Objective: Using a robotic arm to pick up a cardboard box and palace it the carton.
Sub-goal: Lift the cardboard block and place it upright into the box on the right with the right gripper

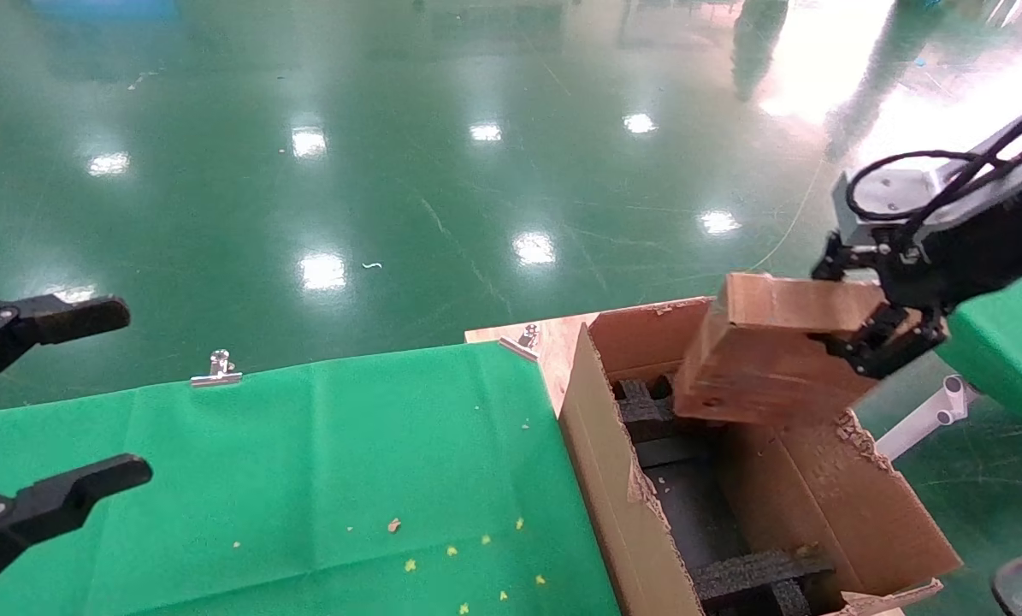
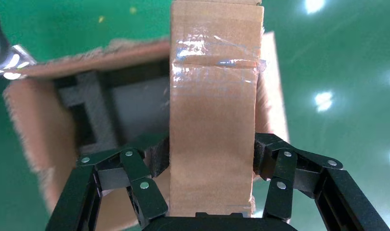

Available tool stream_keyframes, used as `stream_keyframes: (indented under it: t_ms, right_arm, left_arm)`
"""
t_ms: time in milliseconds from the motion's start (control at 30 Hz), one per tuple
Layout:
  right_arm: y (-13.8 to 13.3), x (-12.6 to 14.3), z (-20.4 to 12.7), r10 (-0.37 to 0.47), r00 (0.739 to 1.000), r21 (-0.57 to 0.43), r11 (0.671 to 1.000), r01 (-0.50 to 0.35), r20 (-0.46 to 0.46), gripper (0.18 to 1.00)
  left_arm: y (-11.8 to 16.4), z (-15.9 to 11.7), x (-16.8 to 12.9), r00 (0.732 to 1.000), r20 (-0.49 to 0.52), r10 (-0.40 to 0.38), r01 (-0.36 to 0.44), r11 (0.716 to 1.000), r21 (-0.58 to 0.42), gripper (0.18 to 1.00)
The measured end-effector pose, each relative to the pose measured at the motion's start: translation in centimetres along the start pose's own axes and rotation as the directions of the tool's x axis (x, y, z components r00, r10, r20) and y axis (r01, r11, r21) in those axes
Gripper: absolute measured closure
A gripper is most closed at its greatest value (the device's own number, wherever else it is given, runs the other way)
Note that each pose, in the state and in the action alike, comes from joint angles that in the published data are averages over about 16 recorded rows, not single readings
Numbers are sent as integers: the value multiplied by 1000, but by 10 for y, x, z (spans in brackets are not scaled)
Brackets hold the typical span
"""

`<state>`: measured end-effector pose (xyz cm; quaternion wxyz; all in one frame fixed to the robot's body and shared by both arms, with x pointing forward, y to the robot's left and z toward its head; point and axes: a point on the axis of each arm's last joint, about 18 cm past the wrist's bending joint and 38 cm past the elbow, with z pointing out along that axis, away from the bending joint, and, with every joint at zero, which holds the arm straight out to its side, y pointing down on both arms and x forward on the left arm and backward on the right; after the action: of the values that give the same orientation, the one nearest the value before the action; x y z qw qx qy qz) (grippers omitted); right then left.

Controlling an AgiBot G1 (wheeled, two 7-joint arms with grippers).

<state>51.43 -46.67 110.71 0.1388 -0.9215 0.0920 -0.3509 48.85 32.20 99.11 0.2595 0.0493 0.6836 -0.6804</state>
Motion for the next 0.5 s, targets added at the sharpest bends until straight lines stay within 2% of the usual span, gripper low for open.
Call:
stream_keyframes:
  t_ms: [133, 267, 367, 500]
  right_arm:
    - [27, -6, 6, 130, 992, -39, 991, -130, 5, 860]
    - [50, -11, 17, 267, 964, -63, 962, -267, -2, 861]
    - [65, -14, 27, 370, 929, -68, 926, -370, -14, 862]
    - [83, -17, 40, 505, 863, -53, 861, -506, -35, 862]
  left_arm:
    - [0, 0, 0, 1000, 0, 0, 0, 1000, 0, 184]
    - [0, 0, 0, 1000, 0, 0, 0, 1000, 0, 184]
    - [0, 0, 0, 1000, 0, 0, 0, 1000, 0, 184]
    - [0, 0, 0, 1000, 0, 0, 0, 1000, 0, 184]
